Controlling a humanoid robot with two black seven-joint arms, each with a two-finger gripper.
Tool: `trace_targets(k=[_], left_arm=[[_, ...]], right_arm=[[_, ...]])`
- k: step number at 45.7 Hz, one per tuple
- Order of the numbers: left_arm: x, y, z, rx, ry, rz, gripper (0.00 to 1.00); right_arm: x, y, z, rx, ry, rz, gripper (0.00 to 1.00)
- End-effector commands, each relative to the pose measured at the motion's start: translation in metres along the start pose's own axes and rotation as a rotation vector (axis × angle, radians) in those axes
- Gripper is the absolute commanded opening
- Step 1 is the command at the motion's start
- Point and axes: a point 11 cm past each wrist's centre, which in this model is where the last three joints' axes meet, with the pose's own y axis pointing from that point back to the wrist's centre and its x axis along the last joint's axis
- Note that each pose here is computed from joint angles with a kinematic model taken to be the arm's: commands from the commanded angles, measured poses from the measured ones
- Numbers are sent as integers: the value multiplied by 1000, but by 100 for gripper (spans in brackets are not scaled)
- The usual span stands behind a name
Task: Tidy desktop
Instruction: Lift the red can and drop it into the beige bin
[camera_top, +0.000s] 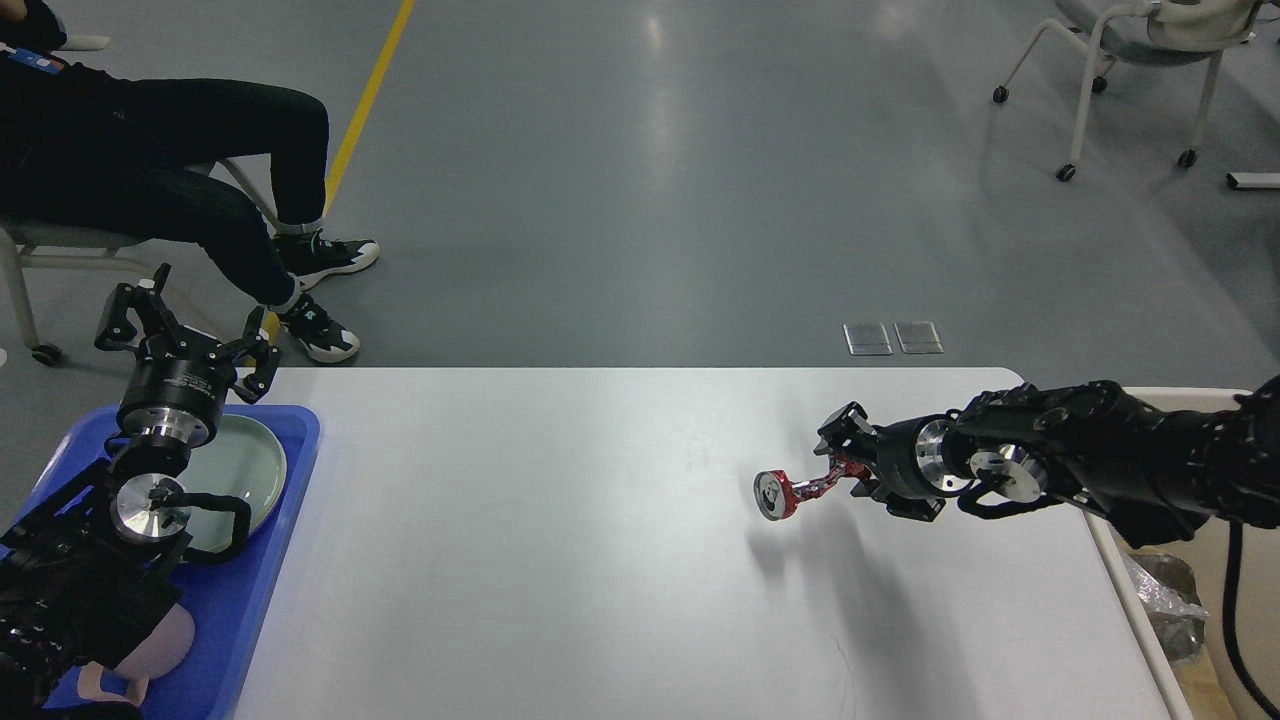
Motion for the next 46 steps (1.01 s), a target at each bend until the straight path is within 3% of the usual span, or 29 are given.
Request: trace_targets(k=[1, 18, 29, 37, 46], left_arm=[[0, 0, 0, 0, 0, 0, 96], [0, 0, 0, 0, 0, 0, 97], [0, 0, 0, 1, 0, 0, 97], [0, 0, 0, 0, 0, 0, 97], [0, 0, 0, 0, 0, 0, 97]], right_arm=[[25, 35, -18, 44, -13, -3, 30], [100, 164, -97, 268, 4, 85, 30], [128, 212, -115, 347, 6, 163, 30], [148, 212, -90, 313, -40, 239, 30], [186, 183, 12, 145, -200, 476, 31]])
